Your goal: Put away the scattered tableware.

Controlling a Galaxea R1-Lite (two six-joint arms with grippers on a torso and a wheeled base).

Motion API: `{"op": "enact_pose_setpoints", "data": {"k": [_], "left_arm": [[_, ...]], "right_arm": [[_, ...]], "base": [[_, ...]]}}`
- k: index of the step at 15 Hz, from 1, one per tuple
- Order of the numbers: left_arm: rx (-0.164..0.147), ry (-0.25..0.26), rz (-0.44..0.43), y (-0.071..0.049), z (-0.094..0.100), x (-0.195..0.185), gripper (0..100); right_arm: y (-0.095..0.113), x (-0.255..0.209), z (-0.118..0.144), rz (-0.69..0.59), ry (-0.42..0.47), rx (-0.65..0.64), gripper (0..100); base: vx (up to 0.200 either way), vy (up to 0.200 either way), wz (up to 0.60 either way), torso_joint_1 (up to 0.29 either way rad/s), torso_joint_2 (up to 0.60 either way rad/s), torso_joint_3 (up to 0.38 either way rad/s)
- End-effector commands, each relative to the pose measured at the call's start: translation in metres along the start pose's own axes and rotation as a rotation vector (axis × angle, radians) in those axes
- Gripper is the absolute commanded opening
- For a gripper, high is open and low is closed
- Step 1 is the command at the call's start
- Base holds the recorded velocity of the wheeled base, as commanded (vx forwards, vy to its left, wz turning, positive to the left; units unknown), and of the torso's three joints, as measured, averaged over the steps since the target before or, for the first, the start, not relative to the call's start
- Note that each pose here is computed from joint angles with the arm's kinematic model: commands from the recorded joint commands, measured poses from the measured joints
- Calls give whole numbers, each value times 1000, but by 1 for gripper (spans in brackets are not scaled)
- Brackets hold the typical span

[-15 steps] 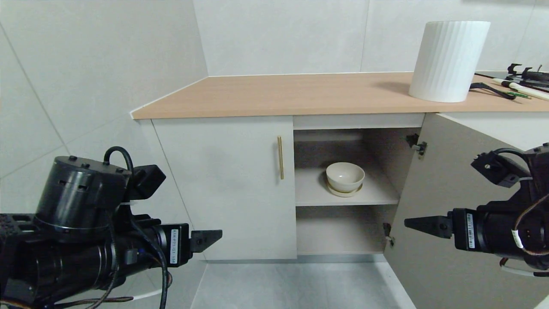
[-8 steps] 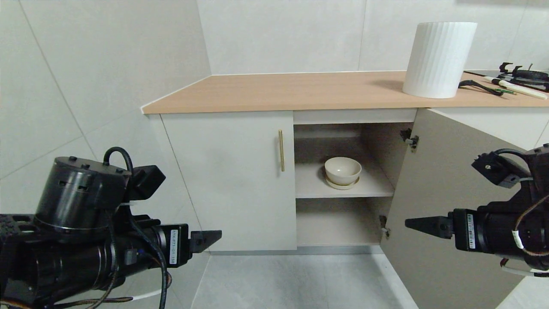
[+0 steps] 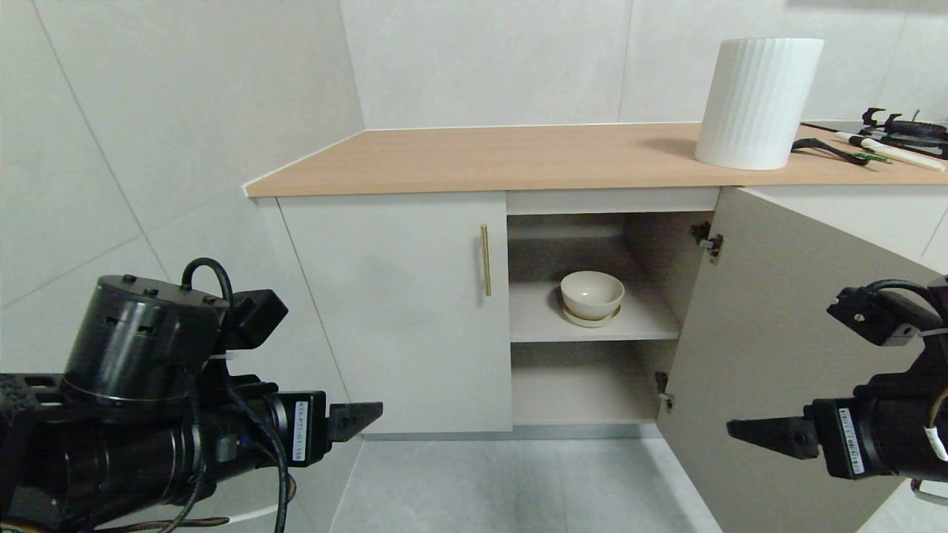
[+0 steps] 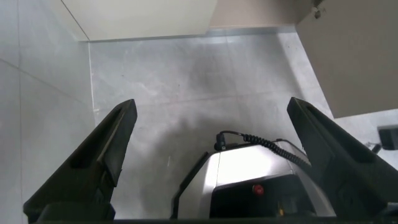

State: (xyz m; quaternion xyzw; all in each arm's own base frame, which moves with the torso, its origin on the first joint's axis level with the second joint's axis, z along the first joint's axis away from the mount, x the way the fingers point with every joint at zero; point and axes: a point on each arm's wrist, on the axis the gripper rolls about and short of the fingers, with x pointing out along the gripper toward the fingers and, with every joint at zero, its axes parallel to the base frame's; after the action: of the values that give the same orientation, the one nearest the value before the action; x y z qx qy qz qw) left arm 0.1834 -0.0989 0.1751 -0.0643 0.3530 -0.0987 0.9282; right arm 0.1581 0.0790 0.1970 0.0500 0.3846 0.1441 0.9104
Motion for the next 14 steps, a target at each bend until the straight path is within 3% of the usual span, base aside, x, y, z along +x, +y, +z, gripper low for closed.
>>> {"op": "enact_pose_setpoints", "data": {"k": [1,5,10,14], "left_arm": [[0,3,1,0,0,0,100],[1,4,1,0,-1,1,100],[1,4,1,0,-1,1,100],[1,4,1,0,-1,1,100]], "right_arm": [[-3,-19,-6,-13,16,-59,100],[-8,-46,-19,-42,109,-164,100],[-14,-72,-33,-89,133,-258,100],[-18,-89,-39,-159,188,-275,100]], "base": [[0,-200,0,2,-7,2],[0,-200,0,6,6,2],[0,-200,0,5,2,2],[0,0,0,0,0,0]]}}
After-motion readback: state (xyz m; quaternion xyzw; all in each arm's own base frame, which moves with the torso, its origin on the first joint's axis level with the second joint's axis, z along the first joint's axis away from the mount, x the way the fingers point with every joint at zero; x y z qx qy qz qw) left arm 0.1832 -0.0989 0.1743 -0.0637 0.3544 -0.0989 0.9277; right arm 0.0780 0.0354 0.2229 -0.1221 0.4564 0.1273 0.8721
